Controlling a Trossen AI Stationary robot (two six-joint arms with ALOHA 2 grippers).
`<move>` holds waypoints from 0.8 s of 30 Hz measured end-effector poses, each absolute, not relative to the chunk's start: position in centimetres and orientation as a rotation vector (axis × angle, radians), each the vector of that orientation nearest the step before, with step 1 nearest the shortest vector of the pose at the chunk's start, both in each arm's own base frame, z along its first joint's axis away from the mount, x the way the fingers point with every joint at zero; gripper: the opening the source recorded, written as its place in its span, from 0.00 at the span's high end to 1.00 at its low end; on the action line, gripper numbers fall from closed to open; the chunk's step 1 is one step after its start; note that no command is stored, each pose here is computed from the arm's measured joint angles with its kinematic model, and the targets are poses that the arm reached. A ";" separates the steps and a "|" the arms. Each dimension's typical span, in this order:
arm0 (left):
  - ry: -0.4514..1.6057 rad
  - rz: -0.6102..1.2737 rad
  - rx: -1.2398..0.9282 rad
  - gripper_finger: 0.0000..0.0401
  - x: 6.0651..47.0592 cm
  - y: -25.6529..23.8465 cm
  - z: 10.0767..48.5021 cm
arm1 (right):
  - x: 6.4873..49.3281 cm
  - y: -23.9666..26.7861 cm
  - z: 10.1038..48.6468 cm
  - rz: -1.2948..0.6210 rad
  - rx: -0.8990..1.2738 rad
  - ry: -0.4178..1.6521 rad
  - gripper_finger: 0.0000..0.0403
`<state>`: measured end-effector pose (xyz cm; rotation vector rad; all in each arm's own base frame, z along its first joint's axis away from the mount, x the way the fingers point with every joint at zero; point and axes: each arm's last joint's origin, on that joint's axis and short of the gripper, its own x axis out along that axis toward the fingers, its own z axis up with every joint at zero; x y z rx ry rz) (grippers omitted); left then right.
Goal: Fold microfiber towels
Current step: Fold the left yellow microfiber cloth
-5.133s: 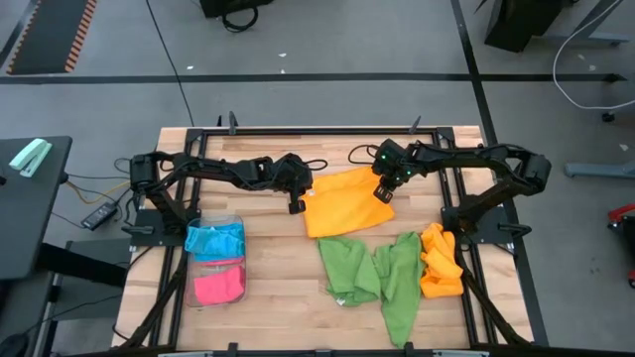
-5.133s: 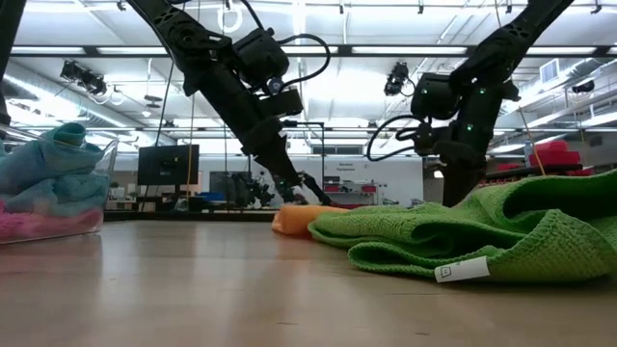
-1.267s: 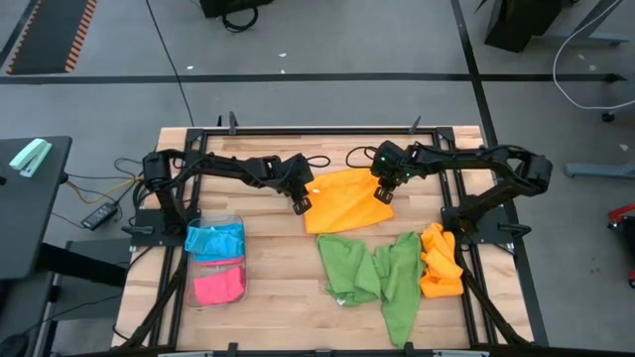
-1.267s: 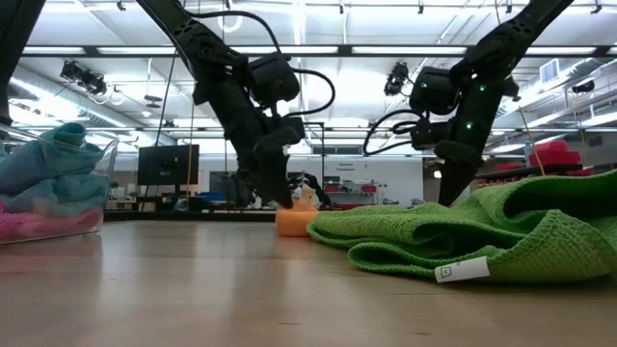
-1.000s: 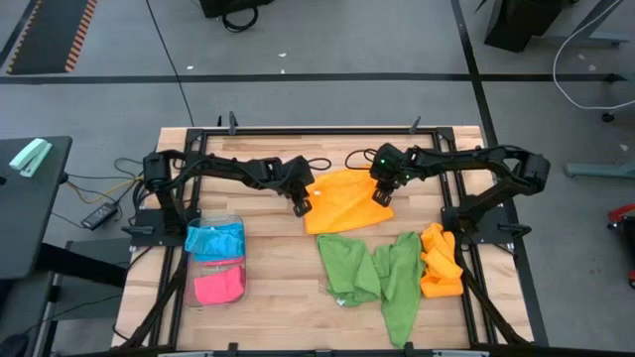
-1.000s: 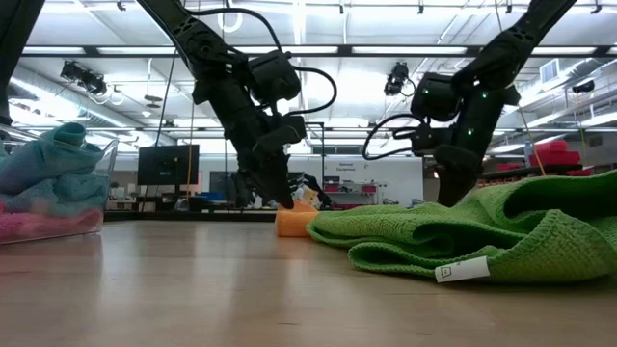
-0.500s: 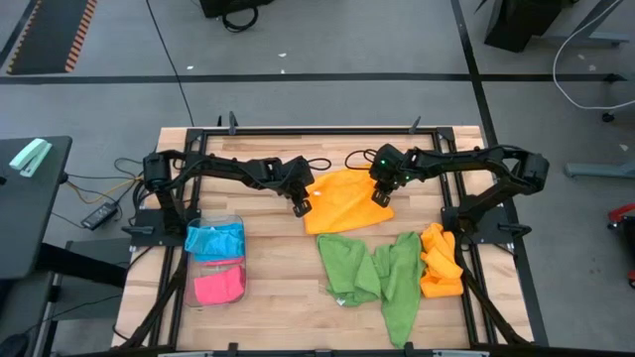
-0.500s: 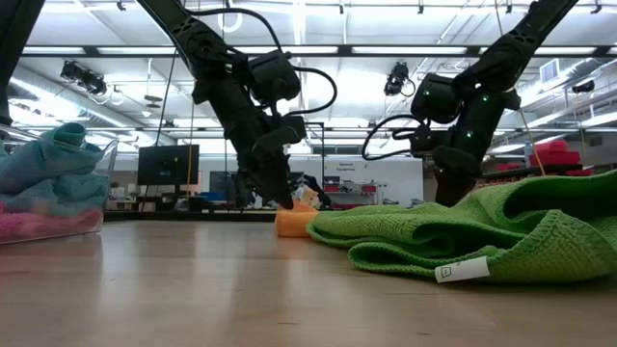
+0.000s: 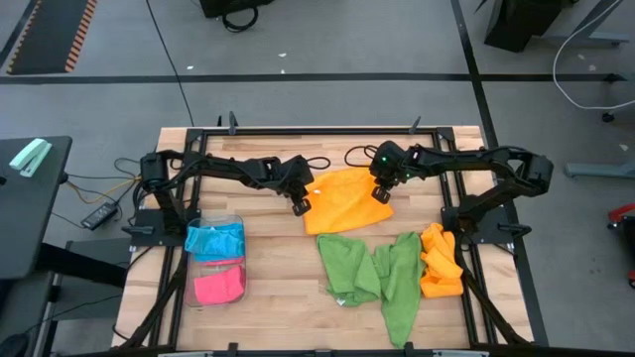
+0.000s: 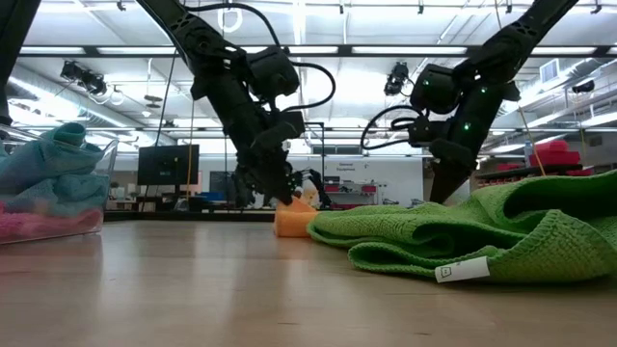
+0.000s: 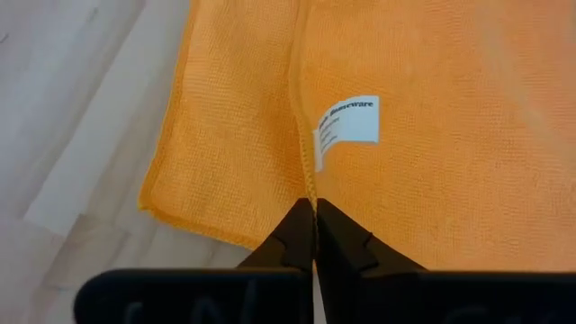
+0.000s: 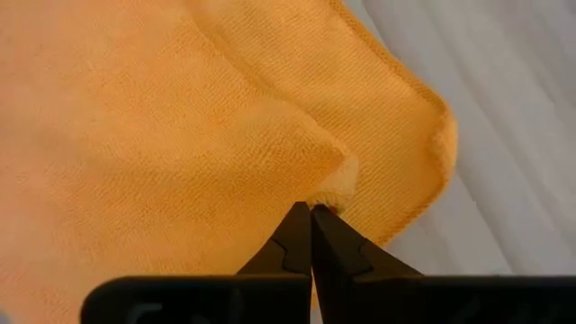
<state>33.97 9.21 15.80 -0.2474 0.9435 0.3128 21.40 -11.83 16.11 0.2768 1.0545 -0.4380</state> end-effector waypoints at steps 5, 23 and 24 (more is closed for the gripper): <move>0.949 0.310 -0.231 0.94 34.0 9.1 15.8 | 21.3 -11.8 16.1 -0.431 0.276 1.066 0.99; 0.934 0.406 -0.147 0.97 34.1 9.5 15.8 | 21.6 -12.3 15.9 -0.470 0.222 1.004 0.99; 0.935 0.423 -0.139 0.97 34.0 9.6 15.8 | 21.6 -12.4 16.0 -0.478 0.215 1.001 0.99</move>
